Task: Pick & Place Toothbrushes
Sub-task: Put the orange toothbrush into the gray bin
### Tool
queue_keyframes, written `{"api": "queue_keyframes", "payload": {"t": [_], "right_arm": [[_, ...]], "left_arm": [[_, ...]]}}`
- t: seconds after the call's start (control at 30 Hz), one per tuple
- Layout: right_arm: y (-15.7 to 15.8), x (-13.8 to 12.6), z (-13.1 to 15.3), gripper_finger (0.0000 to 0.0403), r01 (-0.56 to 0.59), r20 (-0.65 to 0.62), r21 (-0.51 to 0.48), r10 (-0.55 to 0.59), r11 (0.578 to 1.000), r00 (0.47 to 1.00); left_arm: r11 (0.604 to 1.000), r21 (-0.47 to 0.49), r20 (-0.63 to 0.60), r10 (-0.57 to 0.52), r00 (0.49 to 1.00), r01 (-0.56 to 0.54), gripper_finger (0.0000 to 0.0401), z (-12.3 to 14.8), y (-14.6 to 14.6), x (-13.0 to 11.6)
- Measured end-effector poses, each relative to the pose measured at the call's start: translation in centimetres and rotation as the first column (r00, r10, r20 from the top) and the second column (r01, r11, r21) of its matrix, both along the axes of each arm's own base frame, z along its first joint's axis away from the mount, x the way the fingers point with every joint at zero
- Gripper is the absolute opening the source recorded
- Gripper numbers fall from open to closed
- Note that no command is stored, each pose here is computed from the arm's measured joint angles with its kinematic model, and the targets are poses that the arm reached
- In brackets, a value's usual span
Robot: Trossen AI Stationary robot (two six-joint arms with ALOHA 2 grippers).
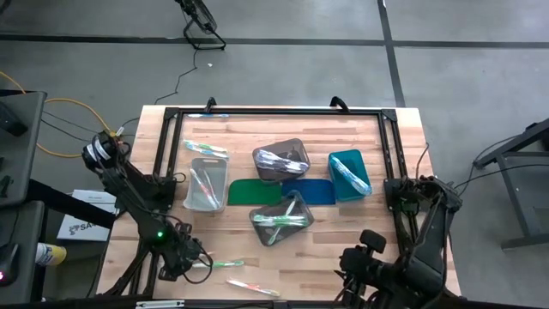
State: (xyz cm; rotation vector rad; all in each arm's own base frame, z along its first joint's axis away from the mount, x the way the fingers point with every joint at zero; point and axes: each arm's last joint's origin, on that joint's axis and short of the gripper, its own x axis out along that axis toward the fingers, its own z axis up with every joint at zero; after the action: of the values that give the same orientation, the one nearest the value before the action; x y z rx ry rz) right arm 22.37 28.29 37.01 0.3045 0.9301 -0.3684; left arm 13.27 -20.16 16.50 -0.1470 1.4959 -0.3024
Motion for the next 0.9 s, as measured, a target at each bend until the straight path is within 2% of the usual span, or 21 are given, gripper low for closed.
{"api": "queue_keyframes", "payload": {"t": [0.33, 0.5, 0.67, 0.9], "right_arm": [[0.4, -0.5, 0.0, 0.0162, -0.015, 0.003, -0.002, 0.015, 1.0, 1.0], [0.4, -0.5, 0.0, 0.0162, -0.015, 0.005, 0.002, 0.015, 1.0, 1.0], [0.4, -0.5, 0.0, 0.0162, -0.015, 0.005, 0.002, 0.015, 1.0, 1.0], [0.4, -0.5, 0.0, 0.0162, -0.017, 0.004, 0.0, 0.017, 1.0, 1.0]], "left_arm": [[0.994, 0.111, -0.052, 0.001, 0.999, 0.005, 0.0245, -2.2, -1.6, -1.7], [0.986, 0.162, -0.053, 0.046, 0.998, -0.036, 0.024, -2.7, -1.6, -1.9], [0.979, 0.196, -0.028, 0.057, 0.998, -0.05, 0.0191, -2.8, -1.3, -1.9], [0.971, 0.229, -0.015, 0.073, 0.997, -0.068, 0.0082, -2.9, -1.1, -1.9]]}}
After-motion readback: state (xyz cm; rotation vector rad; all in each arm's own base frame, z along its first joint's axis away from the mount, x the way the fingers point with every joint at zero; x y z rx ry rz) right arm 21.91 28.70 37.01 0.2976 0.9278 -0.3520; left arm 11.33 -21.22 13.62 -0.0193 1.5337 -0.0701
